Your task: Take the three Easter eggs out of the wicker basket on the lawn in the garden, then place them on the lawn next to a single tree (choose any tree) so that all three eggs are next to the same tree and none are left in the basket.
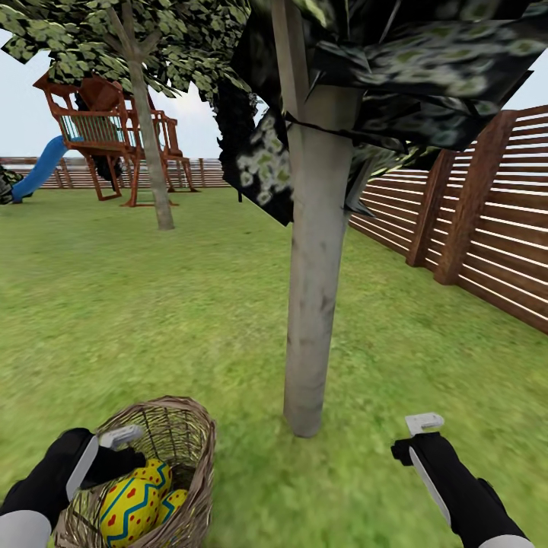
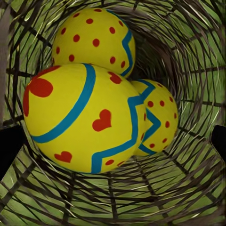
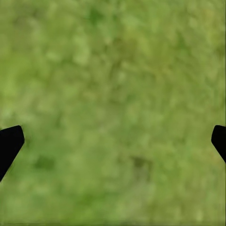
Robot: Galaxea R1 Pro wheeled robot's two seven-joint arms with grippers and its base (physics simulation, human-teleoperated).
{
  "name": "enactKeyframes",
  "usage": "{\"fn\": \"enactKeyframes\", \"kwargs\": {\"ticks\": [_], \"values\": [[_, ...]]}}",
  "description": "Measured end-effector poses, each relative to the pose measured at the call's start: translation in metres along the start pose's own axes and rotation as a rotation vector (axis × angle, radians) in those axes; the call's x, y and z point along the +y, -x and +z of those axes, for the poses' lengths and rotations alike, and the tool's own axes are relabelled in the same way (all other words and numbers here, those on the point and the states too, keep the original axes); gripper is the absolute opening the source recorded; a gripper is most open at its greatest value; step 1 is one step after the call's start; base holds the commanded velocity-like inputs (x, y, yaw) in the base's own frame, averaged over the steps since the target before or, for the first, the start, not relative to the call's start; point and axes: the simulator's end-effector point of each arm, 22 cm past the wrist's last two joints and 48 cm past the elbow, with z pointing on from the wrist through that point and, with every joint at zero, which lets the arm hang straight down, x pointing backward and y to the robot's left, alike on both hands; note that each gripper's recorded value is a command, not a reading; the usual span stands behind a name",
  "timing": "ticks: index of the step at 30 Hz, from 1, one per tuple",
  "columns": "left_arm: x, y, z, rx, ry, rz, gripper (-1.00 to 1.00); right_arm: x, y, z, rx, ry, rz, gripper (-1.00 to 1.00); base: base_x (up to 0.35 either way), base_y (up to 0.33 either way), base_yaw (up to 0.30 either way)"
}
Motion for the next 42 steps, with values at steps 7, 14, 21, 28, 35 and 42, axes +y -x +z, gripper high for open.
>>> {"fn": "enactKeyframes", "kwargs": {"ticks": [7, 14, 21, 28, 35, 42], "values": [[-0.015, -0.003, 0.003, 0.005, -0.021, 0.002, 1.00, 0.002, 0.000, 0.000, 0.001, 0.004, 0.003, 1.00, 0.000, 0.000, 0.000], [-0.007, 0.000, 0.001, -0.003, -0.011, -0.004, 1.00, 0.001, 0.000, 0.000, 0.002, 0.003, 0.005, 1.00, 0.000, 0.000, 0.000], [-0.003, 0.002, -0.001, -0.010, -0.010, -0.019, 1.00, 0.001, -0.001, 0.000, 0.002, 0.003, 0.006, 1.00, 0.000, 0.000, 0.000], [-0.003, 0.003, -0.001, -0.010, -0.010, -0.021, 1.00, 0.001, 0.000, 0.000, 0.002, 0.004, 0.007, 1.00, 0.000, 0.000, 0.000], [-0.001, -0.002, 0.006, 0.005, -0.005, -0.021, 1.00, 0.004, -0.006, 0.006, 0.017, 0.005, 0.002, 1.00, 0.000, 0.000, 0.000], [0.011, 0.000, 0.012, 0.001, -0.004, -0.073, 1.00, 0.009, -0.017, 0.016, 0.044, 0.008, -0.008, 1.00, 0.000, 0.000, 0.000]]}}
